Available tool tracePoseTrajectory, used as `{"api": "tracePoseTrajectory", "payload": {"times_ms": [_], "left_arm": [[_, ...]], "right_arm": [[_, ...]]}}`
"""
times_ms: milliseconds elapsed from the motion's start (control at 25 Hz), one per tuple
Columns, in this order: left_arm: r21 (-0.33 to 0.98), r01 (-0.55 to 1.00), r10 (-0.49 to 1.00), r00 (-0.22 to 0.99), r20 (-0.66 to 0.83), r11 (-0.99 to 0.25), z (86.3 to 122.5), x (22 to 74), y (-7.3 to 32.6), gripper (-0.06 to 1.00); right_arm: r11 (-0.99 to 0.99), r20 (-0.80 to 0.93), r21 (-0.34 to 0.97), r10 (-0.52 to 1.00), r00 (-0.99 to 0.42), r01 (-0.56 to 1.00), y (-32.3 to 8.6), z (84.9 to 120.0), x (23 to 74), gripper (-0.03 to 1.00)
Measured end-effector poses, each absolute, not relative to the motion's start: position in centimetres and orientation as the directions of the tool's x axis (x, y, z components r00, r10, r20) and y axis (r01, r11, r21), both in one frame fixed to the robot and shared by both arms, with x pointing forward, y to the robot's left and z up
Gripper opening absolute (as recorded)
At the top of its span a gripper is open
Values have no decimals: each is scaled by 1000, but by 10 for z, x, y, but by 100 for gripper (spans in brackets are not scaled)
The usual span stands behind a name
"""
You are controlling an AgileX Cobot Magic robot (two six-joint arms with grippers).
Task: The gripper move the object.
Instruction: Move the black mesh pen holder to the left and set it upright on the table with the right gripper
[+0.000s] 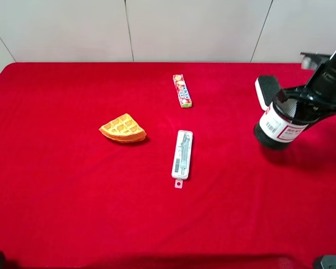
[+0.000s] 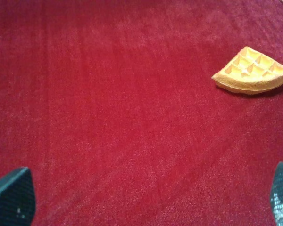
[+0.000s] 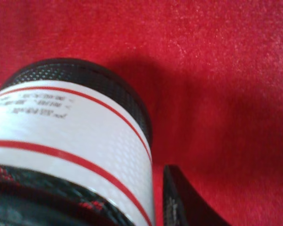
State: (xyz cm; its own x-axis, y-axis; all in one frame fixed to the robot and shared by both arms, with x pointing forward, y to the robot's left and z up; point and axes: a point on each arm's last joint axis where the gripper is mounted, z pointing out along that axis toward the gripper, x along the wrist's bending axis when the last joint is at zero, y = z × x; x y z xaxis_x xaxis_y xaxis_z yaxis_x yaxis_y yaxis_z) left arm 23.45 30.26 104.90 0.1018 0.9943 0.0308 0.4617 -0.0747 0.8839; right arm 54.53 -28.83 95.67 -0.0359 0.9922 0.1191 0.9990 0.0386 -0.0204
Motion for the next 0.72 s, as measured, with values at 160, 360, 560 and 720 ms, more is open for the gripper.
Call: {"api": "tracePoseTrajectory", "payload": {"times_ms": [160,360,560,720], "left_arm": [[884,462,994,102,31,-75,1049,234,303,99],[884,462,994,102,31,-75,1049,234,303,99],[884,462,994,102,31,-75,1049,234,303,99],[884,462,994,102,31,-75,1049,234,303,99]], "right_arm": [[34,130,-11,991,-32,999,-287,981,548,7],[92,130,17,987,-94,996,-267,1007,554,7],[163,133,69,976,-172,984,-228,1031,560,7],[196,138,142,967,-216,970,-199,1052,563,7]]}}
